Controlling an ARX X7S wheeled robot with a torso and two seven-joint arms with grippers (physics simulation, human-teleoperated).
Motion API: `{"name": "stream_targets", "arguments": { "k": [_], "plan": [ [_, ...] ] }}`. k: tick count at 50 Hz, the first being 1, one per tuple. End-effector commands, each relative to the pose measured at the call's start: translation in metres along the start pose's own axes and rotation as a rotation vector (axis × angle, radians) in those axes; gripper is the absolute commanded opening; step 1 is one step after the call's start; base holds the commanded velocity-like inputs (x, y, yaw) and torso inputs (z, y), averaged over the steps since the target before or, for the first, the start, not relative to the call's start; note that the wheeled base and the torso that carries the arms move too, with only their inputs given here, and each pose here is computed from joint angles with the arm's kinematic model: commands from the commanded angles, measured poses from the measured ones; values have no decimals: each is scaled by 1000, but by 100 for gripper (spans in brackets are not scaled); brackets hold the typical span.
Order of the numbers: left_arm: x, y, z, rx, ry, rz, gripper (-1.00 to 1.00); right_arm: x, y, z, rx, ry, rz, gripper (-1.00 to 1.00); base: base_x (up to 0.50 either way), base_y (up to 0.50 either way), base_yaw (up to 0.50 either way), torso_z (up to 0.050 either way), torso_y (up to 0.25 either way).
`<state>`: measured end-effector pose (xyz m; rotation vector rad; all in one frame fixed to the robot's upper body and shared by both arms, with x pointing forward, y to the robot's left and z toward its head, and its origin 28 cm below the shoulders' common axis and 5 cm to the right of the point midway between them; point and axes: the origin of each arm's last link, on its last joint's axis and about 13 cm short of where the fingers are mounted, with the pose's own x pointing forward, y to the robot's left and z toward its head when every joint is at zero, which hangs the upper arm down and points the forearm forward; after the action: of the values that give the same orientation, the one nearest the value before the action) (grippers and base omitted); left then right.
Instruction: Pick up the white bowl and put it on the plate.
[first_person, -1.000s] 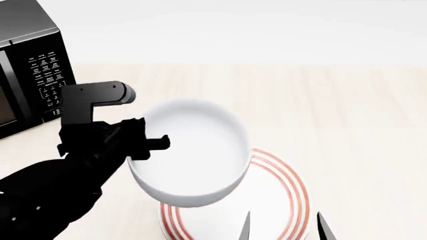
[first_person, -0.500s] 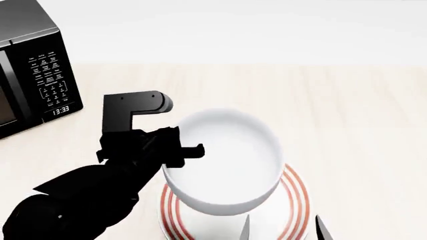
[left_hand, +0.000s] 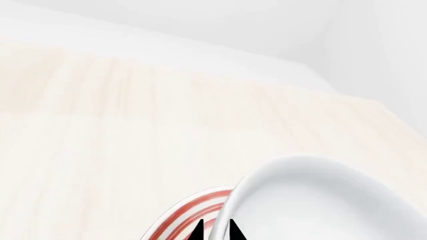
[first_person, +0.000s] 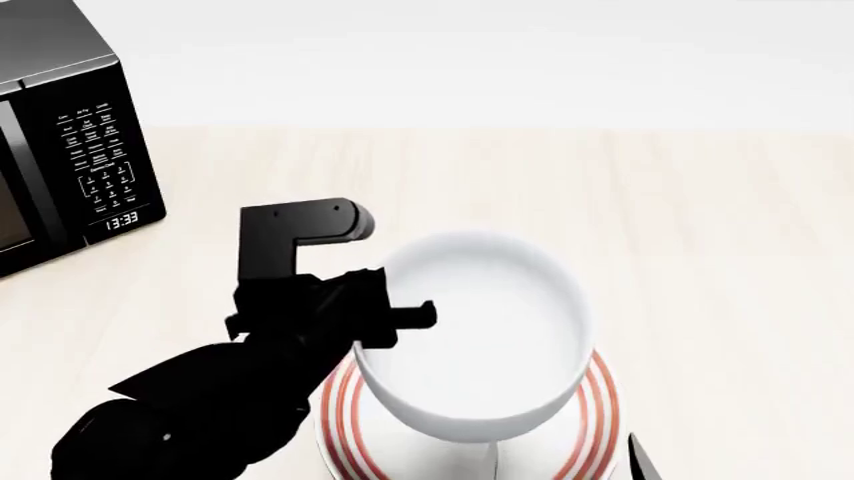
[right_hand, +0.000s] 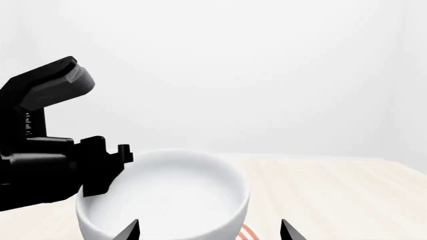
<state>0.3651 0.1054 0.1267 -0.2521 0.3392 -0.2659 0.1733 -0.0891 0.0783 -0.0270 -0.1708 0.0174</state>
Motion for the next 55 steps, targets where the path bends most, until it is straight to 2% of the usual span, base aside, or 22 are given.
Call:
{"name": "stream_targets", "arguments": {
  "k": [1, 48, 49, 55],
  "plan": [
    [7, 3, -3, -12, -15, 19, -100, -1, 0, -1, 0, 2, 0, 100, 0, 0, 0, 0, 0],
    [13, 7, -22, 20, 60, 23, -100, -1, 1, -1, -2, 3, 7, 100, 0, 0, 0, 0, 1],
    [13, 8, -23, 17, 60, 27, 100, -1, 1, -1, -3, 4, 7, 100, 0, 0, 0, 0, 0],
    [14, 9, -24, 11, 67, 28, 100, -1, 1, -1, -3, 4, 7, 100, 0, 0, 0, 0, 0]
  ]
}}
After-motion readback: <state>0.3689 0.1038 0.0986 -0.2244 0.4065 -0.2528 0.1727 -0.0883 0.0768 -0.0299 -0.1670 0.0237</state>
